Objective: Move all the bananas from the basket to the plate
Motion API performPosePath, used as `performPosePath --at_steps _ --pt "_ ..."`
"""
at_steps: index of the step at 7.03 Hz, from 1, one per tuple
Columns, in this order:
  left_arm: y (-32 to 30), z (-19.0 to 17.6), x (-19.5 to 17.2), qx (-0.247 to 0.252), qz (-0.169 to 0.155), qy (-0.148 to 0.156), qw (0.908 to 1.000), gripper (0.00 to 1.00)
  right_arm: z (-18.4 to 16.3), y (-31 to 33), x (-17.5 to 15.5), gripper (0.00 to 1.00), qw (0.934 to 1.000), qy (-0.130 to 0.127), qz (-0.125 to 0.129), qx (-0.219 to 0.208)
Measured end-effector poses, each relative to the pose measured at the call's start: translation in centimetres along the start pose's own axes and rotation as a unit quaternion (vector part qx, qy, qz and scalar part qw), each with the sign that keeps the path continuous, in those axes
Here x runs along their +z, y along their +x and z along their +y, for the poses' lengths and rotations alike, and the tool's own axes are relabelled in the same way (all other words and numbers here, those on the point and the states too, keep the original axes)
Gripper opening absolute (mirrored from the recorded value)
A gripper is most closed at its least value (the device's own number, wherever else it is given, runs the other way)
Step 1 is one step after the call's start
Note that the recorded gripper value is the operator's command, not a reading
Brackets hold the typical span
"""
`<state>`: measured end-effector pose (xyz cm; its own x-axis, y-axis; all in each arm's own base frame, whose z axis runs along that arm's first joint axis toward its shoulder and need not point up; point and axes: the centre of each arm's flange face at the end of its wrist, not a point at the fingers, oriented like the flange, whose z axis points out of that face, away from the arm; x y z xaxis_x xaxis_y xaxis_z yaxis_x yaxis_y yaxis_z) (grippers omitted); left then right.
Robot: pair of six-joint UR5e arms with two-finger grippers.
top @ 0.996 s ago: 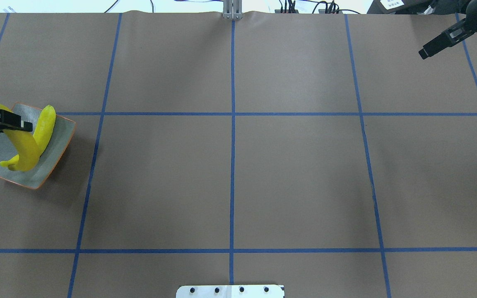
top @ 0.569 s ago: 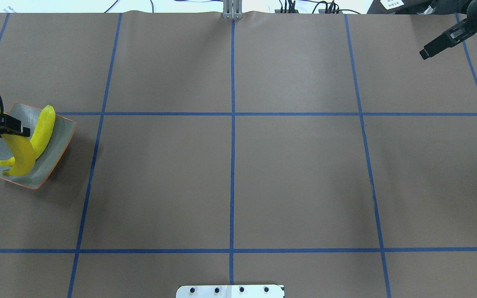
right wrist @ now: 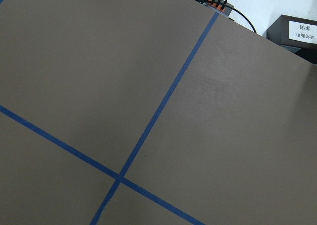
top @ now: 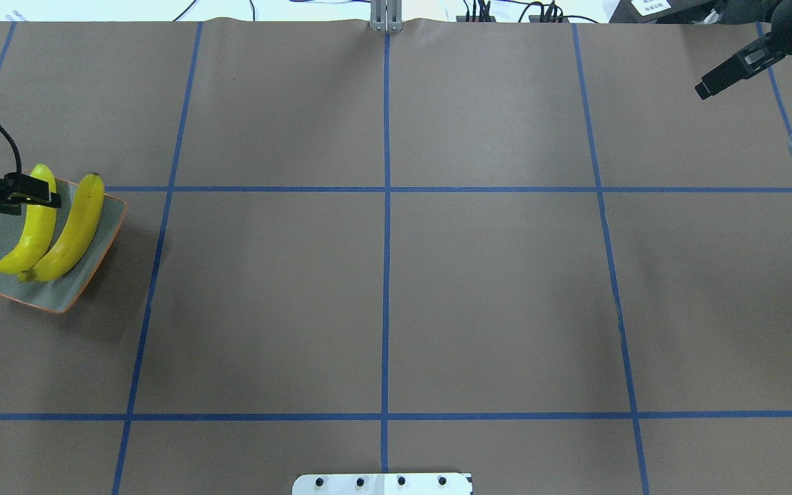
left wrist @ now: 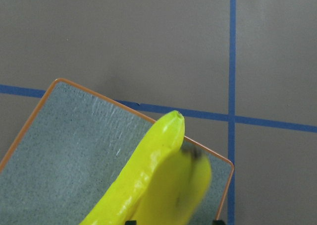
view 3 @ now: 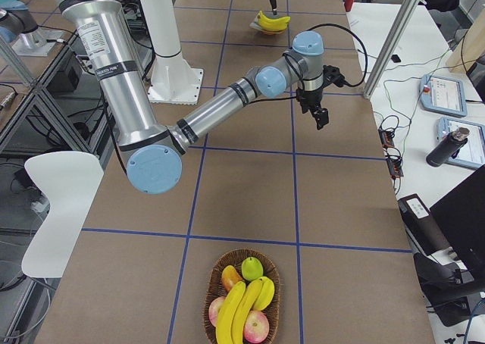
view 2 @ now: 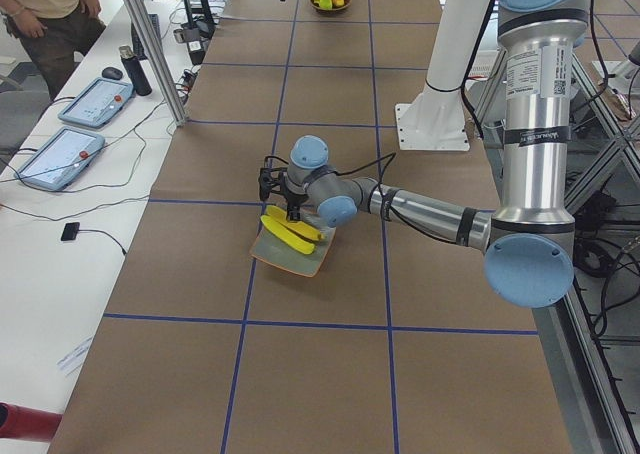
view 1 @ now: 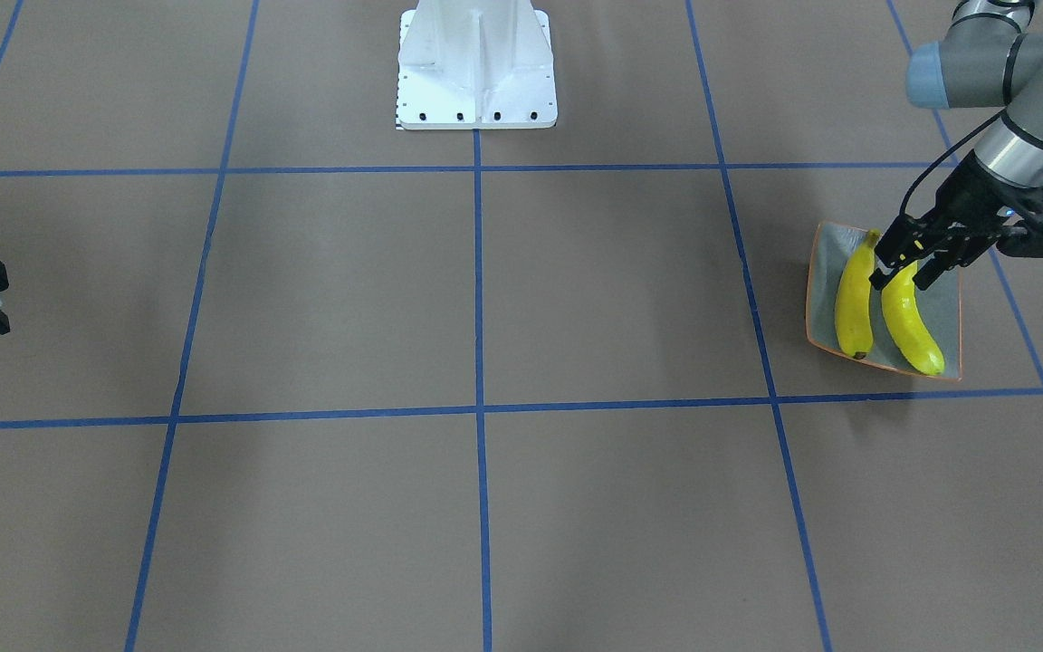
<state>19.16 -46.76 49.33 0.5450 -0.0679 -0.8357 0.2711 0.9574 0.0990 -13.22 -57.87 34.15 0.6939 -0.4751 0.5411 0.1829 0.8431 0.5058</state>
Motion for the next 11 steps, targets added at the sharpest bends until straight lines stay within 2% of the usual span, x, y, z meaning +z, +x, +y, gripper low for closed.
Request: performPosePath --at_steps 2,4,7,10,11 --pt "0.2 -0.2 -0.2 0.019 -0.001 0.009 0.9998 0.99 0.3 0.3 0.2 1.00 1.0000 -0.003 0.000 0.003" --pt "2.1 -0.3 -1.5 0.033 0.020 0.010 0.9992 0.99 3.2 3.3 0.8 1.00 0.9997 -0.019 0.008 -0.012" --pt "3.5 -0.4 -2.3 0.043 0.036 0.014 0.9983 0.99 13.0 13.6 -0.3 1.00 0.9937 -0.052 0.017 -0.097" --pt "4.2 -0.6 -2.5 0.048 0.043 0.017 0.9978 0.99 24.5 23.4 0.0 1.00 0.9762 -0.101 0.024 -0.190" --pt "4.3 -0.6 -2.6 0.048 0.044 0.018 0.9977 0.99 28.4 25.5 0.7 1.00 0.9697 -0.120 0.044 -0.208"
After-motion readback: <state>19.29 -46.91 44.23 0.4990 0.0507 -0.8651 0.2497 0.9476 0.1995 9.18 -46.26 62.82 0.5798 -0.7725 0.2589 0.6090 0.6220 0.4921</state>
